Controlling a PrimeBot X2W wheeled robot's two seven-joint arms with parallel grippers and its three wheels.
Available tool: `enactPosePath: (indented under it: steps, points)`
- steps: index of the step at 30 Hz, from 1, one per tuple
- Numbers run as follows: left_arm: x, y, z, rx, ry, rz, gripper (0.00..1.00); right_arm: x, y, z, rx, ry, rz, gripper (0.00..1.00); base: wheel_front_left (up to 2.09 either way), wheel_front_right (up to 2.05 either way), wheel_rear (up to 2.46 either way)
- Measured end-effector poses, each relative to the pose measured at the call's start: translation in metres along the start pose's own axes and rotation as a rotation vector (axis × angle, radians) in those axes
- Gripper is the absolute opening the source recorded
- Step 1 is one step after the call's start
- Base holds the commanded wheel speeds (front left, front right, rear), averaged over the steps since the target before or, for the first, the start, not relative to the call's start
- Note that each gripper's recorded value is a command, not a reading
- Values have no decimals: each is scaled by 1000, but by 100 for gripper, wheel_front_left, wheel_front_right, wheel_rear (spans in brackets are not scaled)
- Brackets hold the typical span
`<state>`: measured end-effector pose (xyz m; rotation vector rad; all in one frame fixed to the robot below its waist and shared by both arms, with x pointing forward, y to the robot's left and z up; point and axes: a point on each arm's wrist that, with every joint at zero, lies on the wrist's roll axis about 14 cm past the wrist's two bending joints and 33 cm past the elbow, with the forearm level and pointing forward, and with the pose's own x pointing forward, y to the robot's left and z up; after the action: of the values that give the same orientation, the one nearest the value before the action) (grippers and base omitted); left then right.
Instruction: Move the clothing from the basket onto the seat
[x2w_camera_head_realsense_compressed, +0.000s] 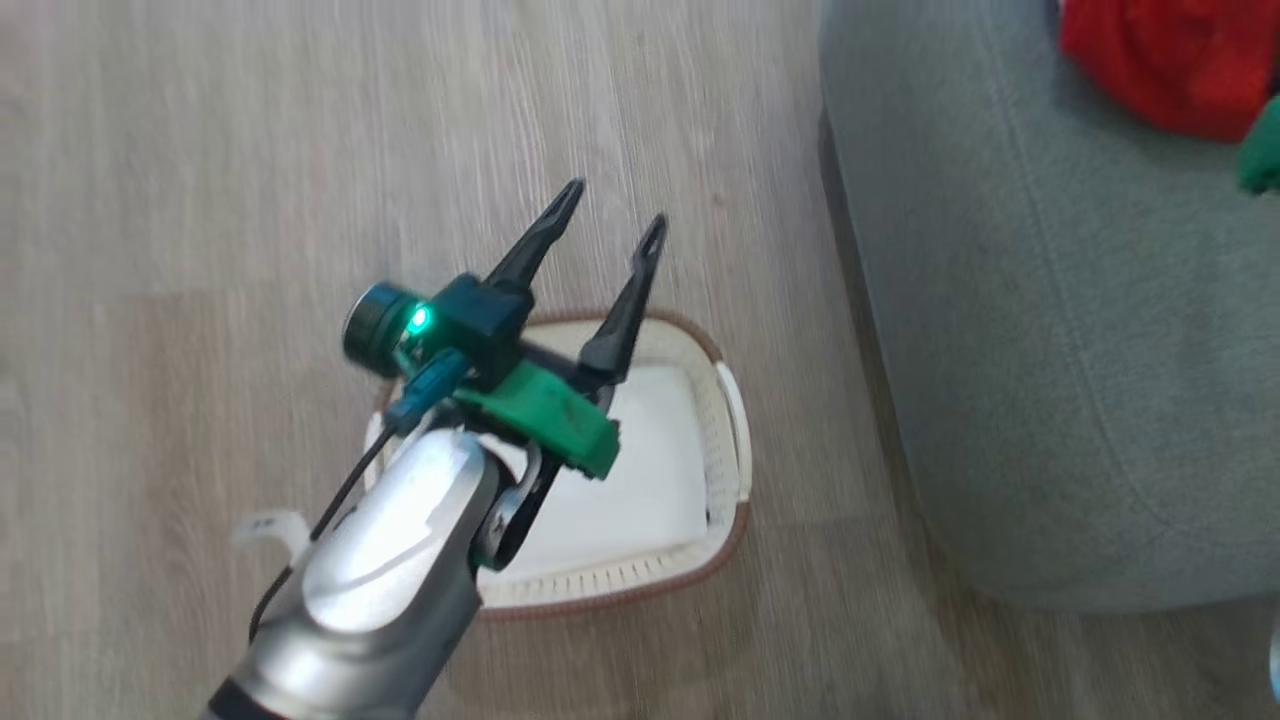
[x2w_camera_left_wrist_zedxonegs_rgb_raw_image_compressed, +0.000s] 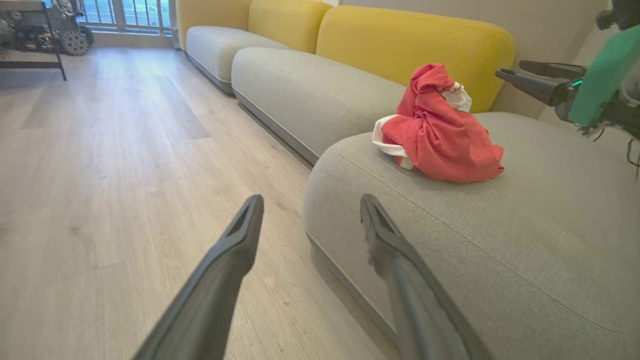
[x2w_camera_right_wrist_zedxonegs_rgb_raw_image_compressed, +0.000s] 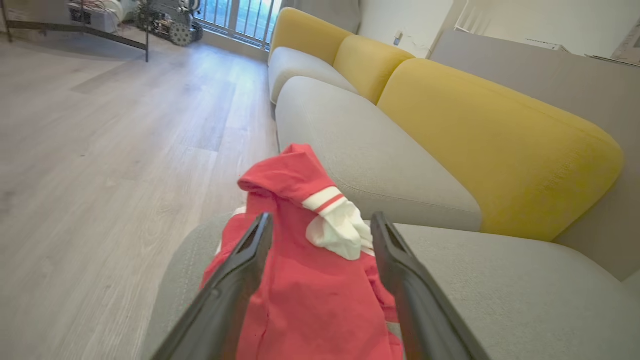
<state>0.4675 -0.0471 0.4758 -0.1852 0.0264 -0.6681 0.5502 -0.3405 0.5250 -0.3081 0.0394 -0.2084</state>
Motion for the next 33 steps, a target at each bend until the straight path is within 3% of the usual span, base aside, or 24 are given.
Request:
enactPosePath:
  steps: [12, 24, 33]
  points:
    - [-79, 46, 35, 44, -38, 312, 100, -48, 48, 67, 100, -162, 160, 100, 0, 0, 0]
    - [-170, 77, 47, 66, -75, 569, 100, -122, 129, 66, 261, -190, 309, 100, 0, 0, 0]
    - [-233, 96, 27, 48, -27, 741, 100, -164, 138, 47, 329, -171, 303, 100, 0, 0, 0]
